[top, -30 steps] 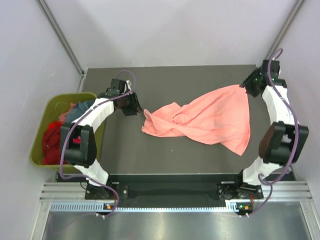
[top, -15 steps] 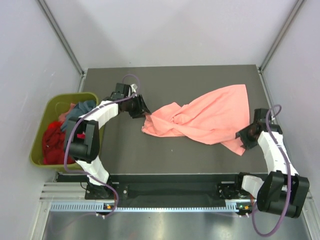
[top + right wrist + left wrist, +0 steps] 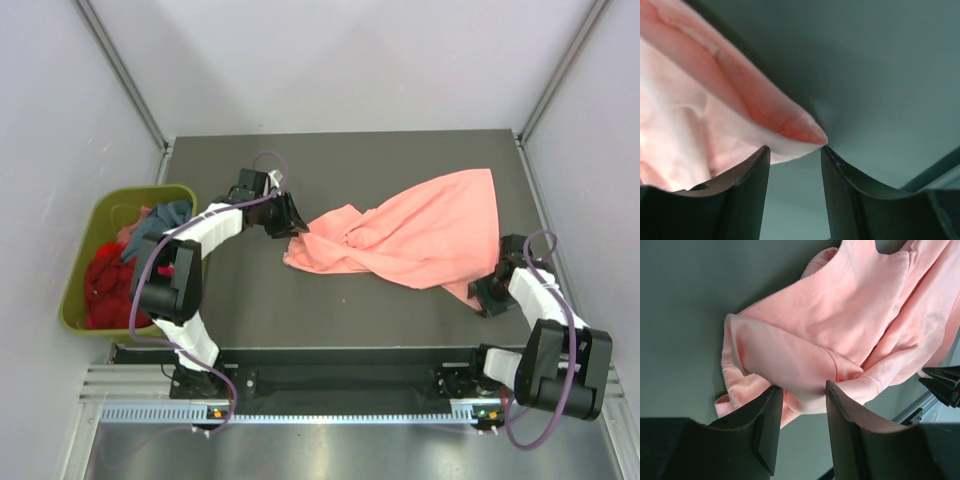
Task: Fold and stack the t-shirts
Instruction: Flatten the tshirt out
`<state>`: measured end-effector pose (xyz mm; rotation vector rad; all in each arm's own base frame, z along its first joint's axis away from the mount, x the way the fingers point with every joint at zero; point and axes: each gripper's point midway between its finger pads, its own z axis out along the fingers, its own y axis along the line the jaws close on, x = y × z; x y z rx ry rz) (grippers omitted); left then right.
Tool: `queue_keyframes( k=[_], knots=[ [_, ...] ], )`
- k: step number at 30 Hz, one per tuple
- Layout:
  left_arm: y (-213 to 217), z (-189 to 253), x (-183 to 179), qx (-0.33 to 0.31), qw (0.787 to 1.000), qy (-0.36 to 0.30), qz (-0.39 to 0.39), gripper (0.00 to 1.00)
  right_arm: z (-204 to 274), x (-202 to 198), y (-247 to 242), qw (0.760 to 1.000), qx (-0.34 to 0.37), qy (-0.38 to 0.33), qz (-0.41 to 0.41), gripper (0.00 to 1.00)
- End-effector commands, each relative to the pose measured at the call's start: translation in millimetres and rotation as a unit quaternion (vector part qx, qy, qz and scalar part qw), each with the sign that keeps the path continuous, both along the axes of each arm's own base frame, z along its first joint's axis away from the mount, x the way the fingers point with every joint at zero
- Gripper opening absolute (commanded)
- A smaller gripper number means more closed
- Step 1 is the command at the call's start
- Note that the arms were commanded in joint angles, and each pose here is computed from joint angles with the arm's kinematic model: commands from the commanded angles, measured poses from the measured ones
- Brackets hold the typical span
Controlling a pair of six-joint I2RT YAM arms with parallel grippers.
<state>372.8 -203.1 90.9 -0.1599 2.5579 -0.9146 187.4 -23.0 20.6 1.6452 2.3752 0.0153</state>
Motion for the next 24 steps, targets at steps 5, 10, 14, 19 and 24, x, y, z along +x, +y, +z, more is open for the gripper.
queue_keyframes(
  k=[5, 10, 14, 19, 24],
  knots=[
    [-6.8, -4.5, 3.6, -0.006, 1.0, -0.011, -0.006, 0.37, -11.2, 23.3, -21.5, 0.998, -0.04, -0.04, -0.034, 0.37],
    [-8.7, 2.7, 8.2, -0.012, 1.0, -0.011, 0.005, 0.0, -3.9, 36.9, -28.7, 0.995, -0.056, -0.078, -0.019, 0.0],
    [-6.4, 54.1, 40.1, -0.003, 0.997, -0.07, 0.025, 0.0, 51.7, 75.4, -29.6, 0.985, -0.058, -0.161, 0.01, 0.0],
    [-1.4, 142.5, 98.5, 0.009, 0.989, -0.134, 0.059, 0.0, 217.2, 173.1, -46.8, 0.936, -0.097, -0.335, 0.043, 0.0],
    [-1.0, 273.0, 144.1, -0.038, 0.966, -0.238, 0.091, 0.0, 382.6, 232.2, -71.1, 0.868, -0.159, -0.467, 0.057, 0.0]
  ],
)
